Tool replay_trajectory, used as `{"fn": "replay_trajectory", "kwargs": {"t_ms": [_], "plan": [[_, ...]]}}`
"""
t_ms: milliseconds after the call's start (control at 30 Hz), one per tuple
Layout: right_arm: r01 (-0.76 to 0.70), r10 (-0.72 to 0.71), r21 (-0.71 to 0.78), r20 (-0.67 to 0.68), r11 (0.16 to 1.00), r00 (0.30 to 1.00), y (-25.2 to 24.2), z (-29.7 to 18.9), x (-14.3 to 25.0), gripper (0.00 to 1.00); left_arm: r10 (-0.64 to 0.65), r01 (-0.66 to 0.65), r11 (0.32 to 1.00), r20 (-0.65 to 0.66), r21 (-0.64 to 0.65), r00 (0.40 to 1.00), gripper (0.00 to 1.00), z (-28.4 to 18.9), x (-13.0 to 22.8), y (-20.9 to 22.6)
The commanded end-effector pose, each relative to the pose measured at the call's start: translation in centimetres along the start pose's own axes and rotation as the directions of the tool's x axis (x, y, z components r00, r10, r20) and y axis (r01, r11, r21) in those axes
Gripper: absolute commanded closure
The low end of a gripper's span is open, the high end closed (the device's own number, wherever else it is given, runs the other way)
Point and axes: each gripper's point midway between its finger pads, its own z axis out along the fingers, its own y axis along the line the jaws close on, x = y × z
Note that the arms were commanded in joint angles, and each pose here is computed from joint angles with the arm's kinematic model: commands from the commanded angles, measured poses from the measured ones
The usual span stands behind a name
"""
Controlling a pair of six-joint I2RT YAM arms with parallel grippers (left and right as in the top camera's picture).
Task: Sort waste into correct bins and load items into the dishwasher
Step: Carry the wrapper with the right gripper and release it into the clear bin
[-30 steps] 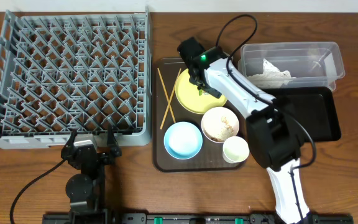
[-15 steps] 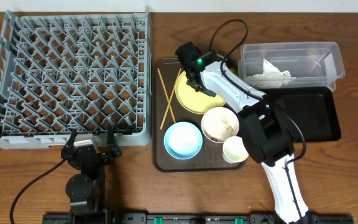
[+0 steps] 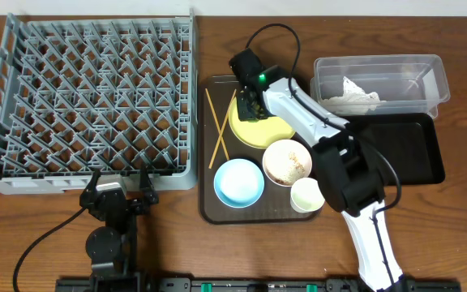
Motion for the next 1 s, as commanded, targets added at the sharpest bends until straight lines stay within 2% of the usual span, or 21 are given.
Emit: {"fn": "replay_trajectory", "kwargs": {"t_ms": [0,233,367,467,567,767,833,967], "plan": [[0.075,-0.064,-0.126,0.092,0.989,0.994,0.8,-6.2,-2.8,0.99,0.001,-0.002,1.0,-0.053,-0.014,0.999,0.06,0.1,1.8,0.3],[-0.028,0.062,-0.144,0.237,0.989,0.97,-4.7,-15.4,-6.2,0.99,0.002,-0.002,1.0,-0.053,-0.014,0.999,0.06,0.1,1.8,0.3],[-0.267,0.285,-0.104,0.244,0.958,0.927,-10.8,-17.0,-6.9,0.99,0.001,-0.002,1.0,-0.053,-0.014,0.999,0.06,0.1,1.8,0.3],[-0.468,0.469,-0.065,0.235,0.881,0.851,-15.2,-16.5,-6.7,0.99,0.002,-0.002,1.0,-0.053,-0.014,0.999,0.06,0.1,1.8,0.3],[-0.655,0.65,-0.059,0.209,0.754,0.73,-18.5,-15.1,-6.2,0.99,0.001,-0.002,1.0,-0.053,-0.014,0.999,0.06,0.1,1.8,0.3],[-0.869,0.839,0.018,0.251,0.494,0.482,-22.6,-11.6,-3.8,0.98,0.001,-0.002,1.0,-0.053,-0.014,0.999,0.06,0.1,1.8,0.3],[-0.885,0.854,0.002,0.261,0.465,0.449,-22.9,-10.6,-3.8,0.98,0.002,-0.002,1.0,-0.053,-0.014,0.999,0.06,0.1,1.8,0.3],[-0.884,0.856,-0.02,0.264,0.466,0.445,-22.9,-9.9,-4.0,0.99,0.002,-0.002,1.0,-0.053,-0.014,0.999,0.06,0.1,1.8,0.3]]}}
